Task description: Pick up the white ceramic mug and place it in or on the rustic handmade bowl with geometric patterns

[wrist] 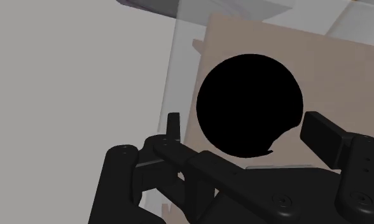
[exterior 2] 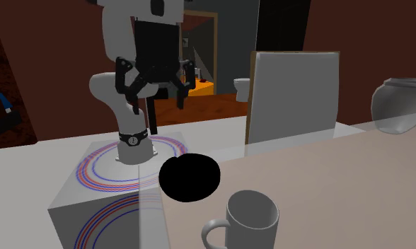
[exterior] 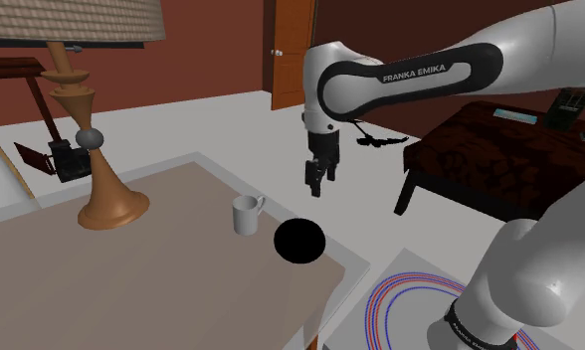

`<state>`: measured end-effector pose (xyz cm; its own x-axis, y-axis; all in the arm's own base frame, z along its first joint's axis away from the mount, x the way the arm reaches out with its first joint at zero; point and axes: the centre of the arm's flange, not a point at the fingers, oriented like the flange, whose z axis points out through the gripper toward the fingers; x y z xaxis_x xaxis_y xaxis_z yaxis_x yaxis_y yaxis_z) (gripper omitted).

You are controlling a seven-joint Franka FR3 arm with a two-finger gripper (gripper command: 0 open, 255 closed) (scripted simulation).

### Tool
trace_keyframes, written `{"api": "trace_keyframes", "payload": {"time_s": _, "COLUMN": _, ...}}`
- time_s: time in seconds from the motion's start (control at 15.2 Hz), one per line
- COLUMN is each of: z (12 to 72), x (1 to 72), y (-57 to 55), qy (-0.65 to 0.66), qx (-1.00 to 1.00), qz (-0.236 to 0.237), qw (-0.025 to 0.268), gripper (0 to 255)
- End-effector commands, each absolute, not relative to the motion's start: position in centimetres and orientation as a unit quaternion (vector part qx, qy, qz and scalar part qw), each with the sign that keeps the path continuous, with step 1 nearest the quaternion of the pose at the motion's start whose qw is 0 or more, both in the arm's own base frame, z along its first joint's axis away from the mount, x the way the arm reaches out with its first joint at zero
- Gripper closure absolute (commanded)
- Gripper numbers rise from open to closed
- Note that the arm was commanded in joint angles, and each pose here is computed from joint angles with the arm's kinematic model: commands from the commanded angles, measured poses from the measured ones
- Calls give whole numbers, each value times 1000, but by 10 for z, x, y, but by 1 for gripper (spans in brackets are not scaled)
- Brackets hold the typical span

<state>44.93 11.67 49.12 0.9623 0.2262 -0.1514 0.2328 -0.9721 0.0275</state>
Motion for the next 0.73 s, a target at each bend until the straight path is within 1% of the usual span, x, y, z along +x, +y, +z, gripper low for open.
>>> {"api": "trace_keyframes", "payload": {"time_s": 0.0, "z": 480, "x": 470, "y": 134, "qy": 119, "qx": 990, "qz": -74, "qw": 22, "gripper": 0}}
{"api": "trace_keyframes", "payload": {"time_s": 0.66, "z": 428, "x": 566, "y": 209, "qy": 137, "qx": 987, "qz": -78, "qw": 24, "gripper": 0}}
